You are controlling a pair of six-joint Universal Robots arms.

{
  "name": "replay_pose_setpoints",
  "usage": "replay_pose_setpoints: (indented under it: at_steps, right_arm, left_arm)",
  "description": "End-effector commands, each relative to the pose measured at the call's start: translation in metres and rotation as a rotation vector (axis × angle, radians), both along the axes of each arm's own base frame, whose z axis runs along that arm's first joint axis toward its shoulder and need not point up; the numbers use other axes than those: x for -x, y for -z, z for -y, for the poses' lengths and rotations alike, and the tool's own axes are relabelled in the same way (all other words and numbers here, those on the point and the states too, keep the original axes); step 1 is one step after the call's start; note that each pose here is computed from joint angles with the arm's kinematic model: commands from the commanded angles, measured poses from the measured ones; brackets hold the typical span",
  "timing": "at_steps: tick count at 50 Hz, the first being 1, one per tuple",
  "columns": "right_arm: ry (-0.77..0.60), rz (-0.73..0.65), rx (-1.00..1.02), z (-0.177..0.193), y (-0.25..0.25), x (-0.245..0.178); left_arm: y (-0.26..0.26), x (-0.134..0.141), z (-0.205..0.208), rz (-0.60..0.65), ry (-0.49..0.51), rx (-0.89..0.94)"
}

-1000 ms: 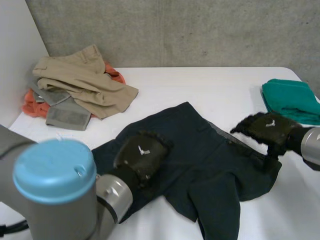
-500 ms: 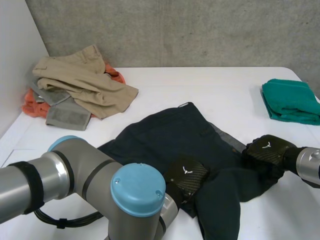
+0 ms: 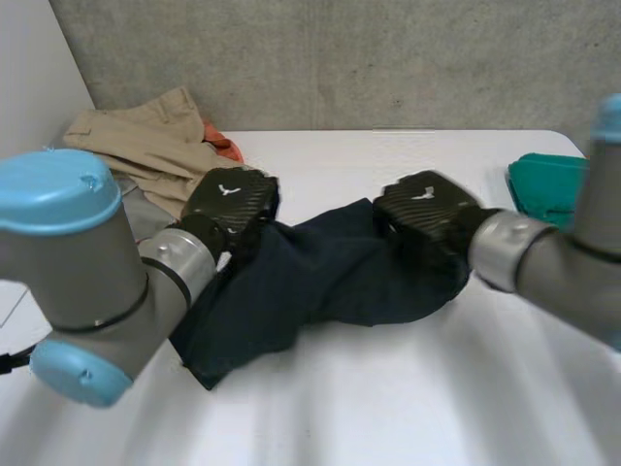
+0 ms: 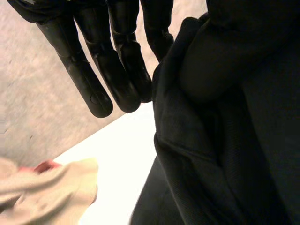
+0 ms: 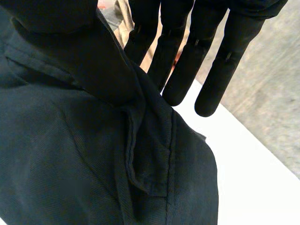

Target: Fold the laundry.

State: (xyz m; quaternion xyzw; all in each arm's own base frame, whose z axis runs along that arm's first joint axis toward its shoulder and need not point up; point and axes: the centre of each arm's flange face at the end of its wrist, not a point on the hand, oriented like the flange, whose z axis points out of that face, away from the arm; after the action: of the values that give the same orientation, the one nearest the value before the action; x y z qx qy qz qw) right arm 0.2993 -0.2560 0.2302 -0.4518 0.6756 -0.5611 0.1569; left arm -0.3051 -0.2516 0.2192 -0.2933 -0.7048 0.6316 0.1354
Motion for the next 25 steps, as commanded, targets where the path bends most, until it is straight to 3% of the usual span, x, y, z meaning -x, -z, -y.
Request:
replay_pose_setpoints:
  at_steps: [1, 5, 11, 18, 25]
  right_arm:
    - [0.092, -0.050, 0.001, 0.012, 0.042, -0.040]
    - [0.106, -0.042, 0.044, 0.018, 0.053, -0.055]
    - [0.142, 0.037, 0.152, 0.027, 0.031, -0.061]
    - [0.159, 0.106, 0.226, 0.016, -0.025, -0.048]
    - [0.233, 0.042, 0.154, 0.014, -0.050, -0.010]
  left_arm:
    - [0.040, -0.024, 0.070, 0.160, -0.104, 0.017]
    - [0.056, -0.028, 0.090, 0.217, -0.111, 0.026]
    - [0.050, -0.020, 0.082, 0.202, -0.079, 0.021]
    - [-0.017, -0.024, 0.042, 0.139, -0.109, 0.118]
    - [-0.062, -0.049, 0.003, 0.046, -0.214, 0.163]
